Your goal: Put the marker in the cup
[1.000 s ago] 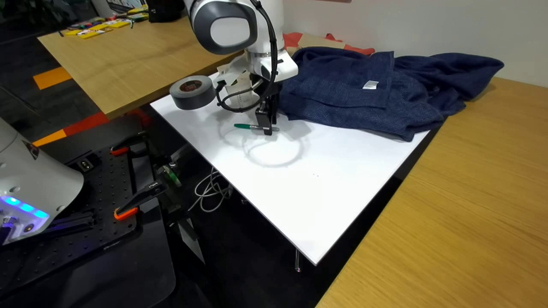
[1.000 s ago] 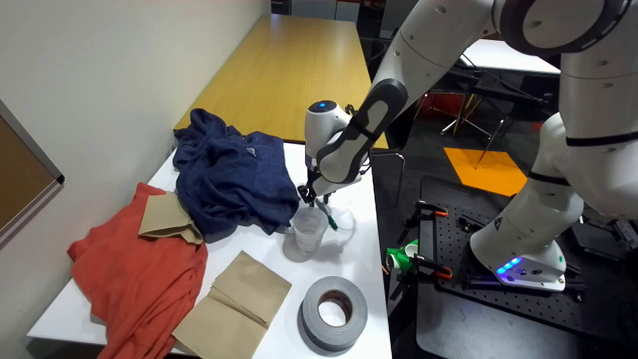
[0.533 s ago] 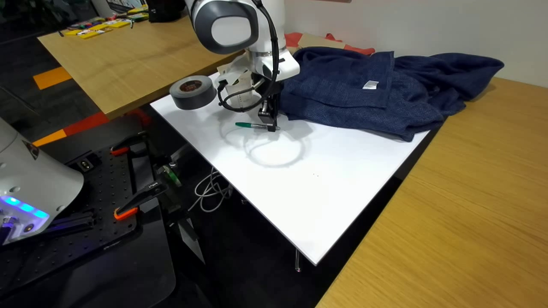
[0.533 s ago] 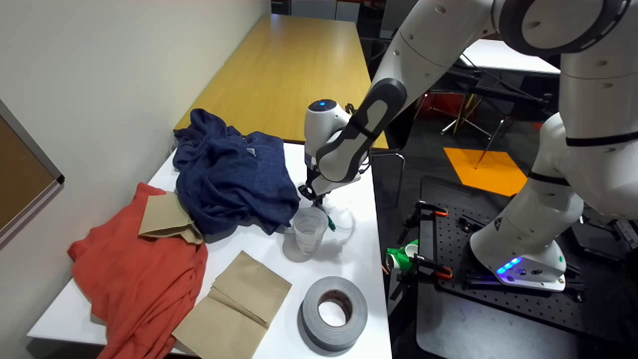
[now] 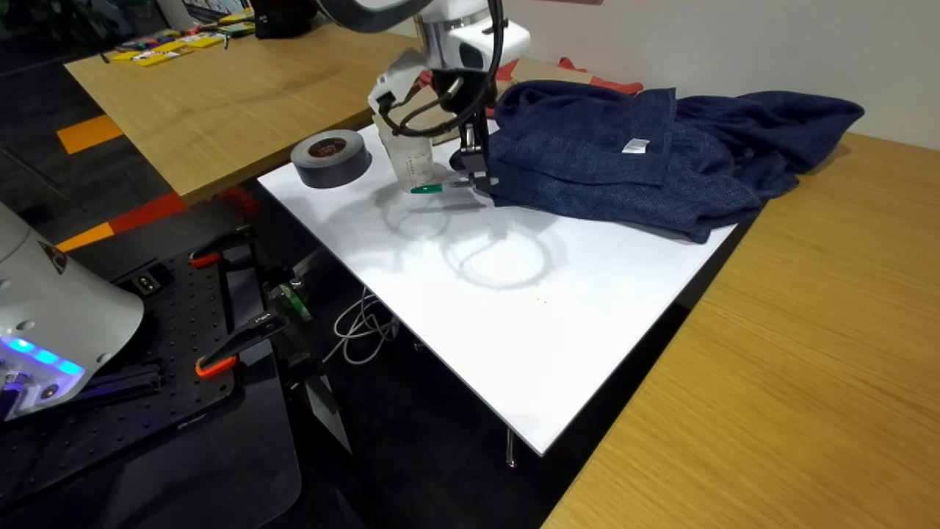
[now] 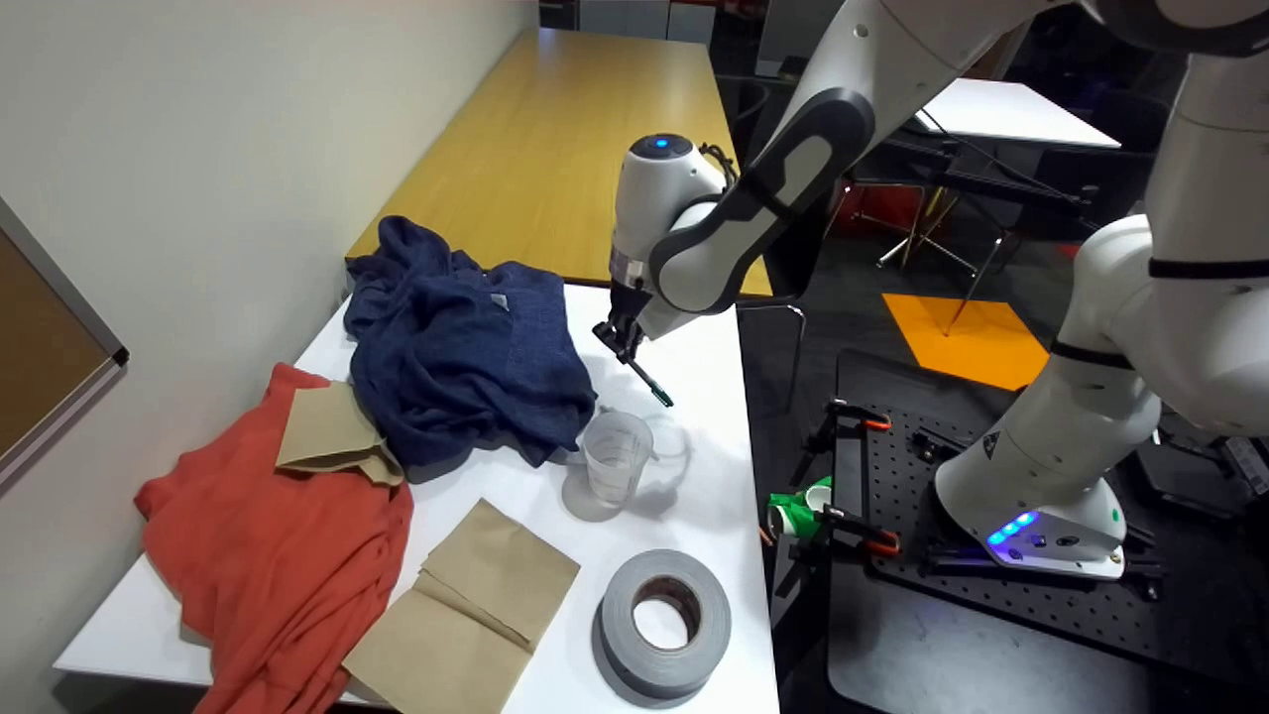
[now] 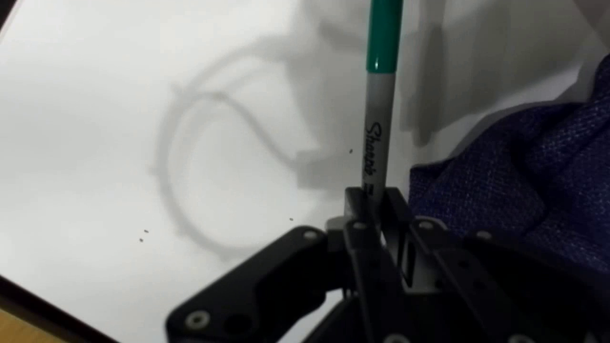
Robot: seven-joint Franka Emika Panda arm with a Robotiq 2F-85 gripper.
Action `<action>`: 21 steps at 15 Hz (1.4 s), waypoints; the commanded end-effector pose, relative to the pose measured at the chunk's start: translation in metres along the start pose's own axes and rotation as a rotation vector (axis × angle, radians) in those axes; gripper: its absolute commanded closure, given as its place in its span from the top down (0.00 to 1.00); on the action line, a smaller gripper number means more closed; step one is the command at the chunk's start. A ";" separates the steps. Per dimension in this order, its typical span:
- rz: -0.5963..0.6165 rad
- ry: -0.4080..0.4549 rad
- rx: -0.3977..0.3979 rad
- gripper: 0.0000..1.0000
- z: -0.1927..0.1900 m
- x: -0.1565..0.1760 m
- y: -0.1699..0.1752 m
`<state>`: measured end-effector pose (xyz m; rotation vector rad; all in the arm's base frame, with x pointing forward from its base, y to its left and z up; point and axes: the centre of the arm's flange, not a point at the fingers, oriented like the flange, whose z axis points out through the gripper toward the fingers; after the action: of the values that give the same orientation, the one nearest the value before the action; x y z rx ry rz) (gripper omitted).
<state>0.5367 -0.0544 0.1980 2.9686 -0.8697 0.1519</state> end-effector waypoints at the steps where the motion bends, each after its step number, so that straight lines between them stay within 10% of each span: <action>1: -0.172 0.028 0.043 0.03 -0.066 -0.019 0.012; 15: -0.954 0.074 0.204 0.03 -0.177 -0.085 -0.019; 21: -0.942 0.089 0.186 0.13 -0.170 -0.080 -0.028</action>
<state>0.4709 0.0244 0.3582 3.1305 0.6111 0.3186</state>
